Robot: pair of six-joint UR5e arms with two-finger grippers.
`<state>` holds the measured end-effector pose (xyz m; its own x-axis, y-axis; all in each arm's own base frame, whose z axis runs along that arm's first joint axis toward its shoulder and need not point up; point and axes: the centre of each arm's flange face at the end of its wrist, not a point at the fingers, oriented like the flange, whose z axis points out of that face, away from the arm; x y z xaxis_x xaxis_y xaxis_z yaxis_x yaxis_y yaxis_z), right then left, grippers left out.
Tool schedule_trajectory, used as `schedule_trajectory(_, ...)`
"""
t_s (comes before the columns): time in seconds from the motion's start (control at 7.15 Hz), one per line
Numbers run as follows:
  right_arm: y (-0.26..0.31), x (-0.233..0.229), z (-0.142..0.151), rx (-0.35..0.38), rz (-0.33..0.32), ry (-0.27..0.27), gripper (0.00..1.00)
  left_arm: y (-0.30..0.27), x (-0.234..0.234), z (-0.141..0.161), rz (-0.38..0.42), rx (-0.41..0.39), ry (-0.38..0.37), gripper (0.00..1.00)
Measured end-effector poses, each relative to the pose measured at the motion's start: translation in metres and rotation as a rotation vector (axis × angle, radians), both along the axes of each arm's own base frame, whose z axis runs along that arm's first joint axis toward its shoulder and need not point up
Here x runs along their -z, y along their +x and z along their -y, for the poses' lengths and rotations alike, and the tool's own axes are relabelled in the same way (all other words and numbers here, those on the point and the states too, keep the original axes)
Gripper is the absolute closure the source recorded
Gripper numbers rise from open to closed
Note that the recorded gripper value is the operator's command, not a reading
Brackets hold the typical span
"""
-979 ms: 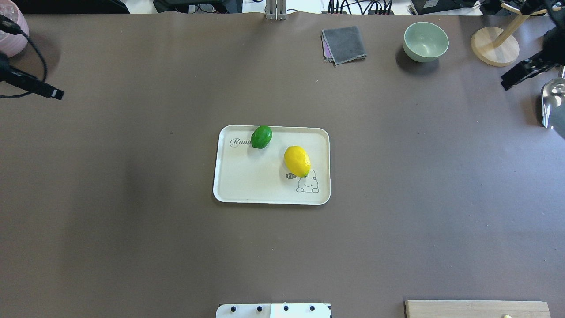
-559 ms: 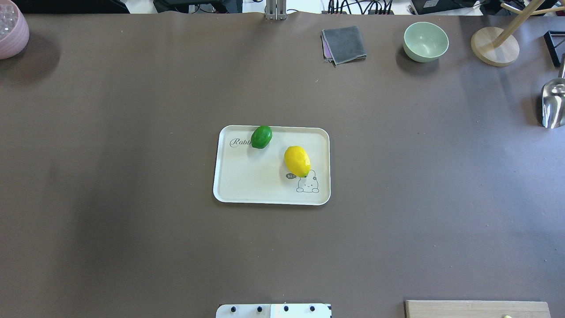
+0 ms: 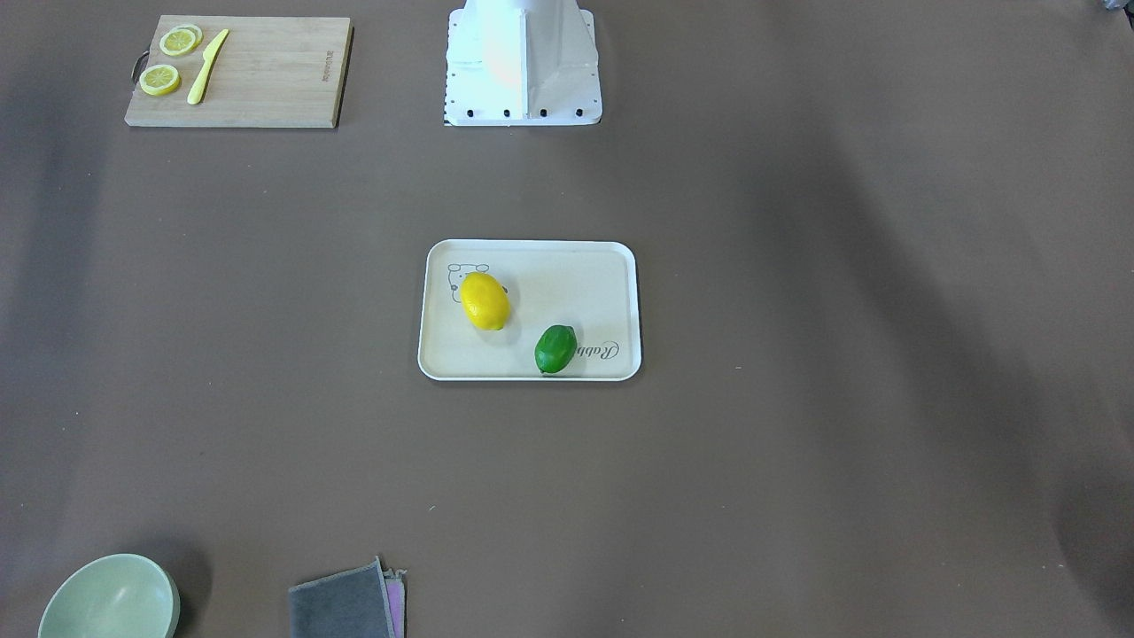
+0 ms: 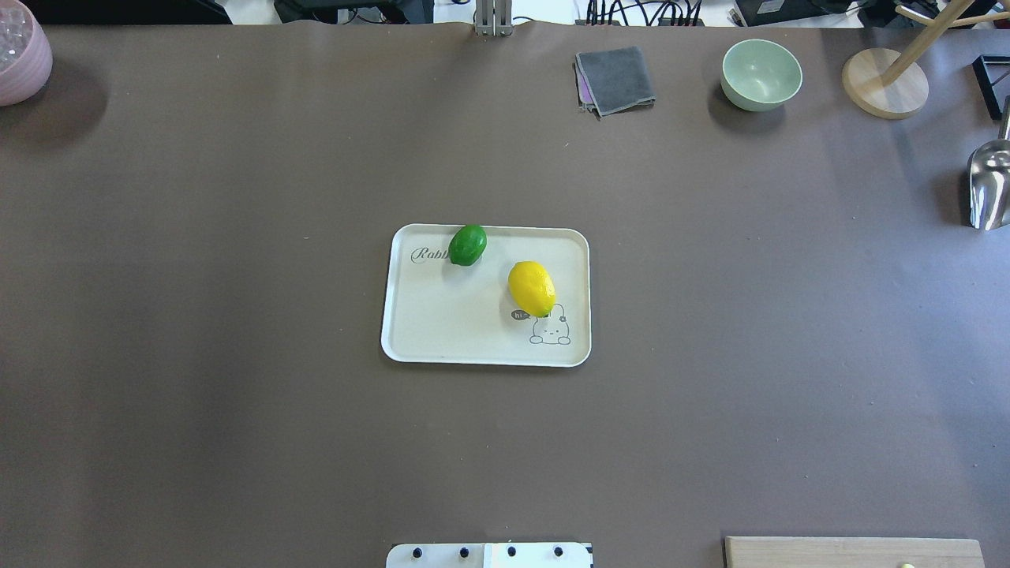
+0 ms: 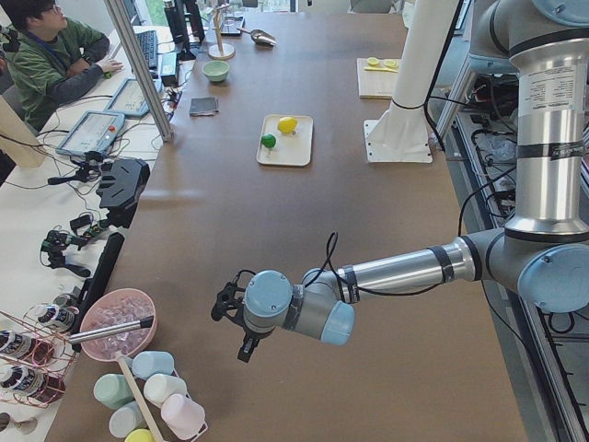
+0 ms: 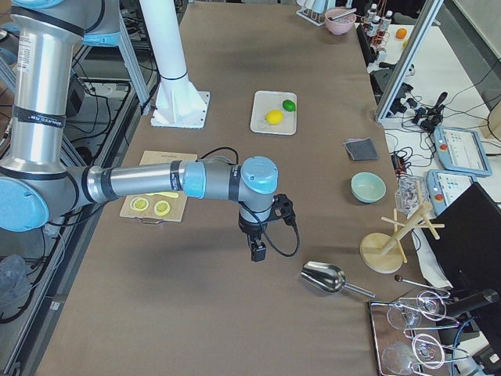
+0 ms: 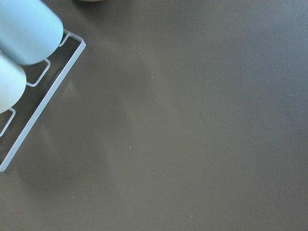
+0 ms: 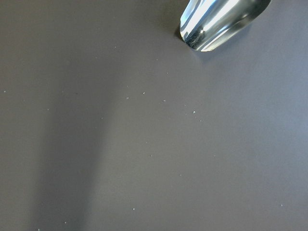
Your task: Place all lemons on tray
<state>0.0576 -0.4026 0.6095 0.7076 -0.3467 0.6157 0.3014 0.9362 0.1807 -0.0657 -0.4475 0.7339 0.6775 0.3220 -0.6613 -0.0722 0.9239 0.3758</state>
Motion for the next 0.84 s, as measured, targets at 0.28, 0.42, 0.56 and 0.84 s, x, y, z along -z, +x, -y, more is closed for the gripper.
schedule_trajectory(0.28, -0.003, -0.005, -0.001, -0.003, 0.045, -0.017, 0.00, -0.002, 0.003, -0.013, -0.014, 0.006, -0.041, 0.02)
schedule_trajectory(0.42, -0.003, -0.006, -0.001, -0.004, 0.053, -0.020, 0.00, -0.002, 0.032, -0.008, -0.033, 0.003, -0.115, 0.02)
schedule_trajectory(0.56, -0.004, -0.007, -0.001, -0.004, 0.057, -0.021, 0.00, -0.003, 0.068, -0.006, -0.034, 0.003, -0.192, 0.02)
schedule_trajectory(0.84, -0.004, -0.006, -0.001, -0.003, 0.061, -0.019, 0.00, -0.009, 0.112, -0.016, 0.029, 0.015, -0.267, 0.02)
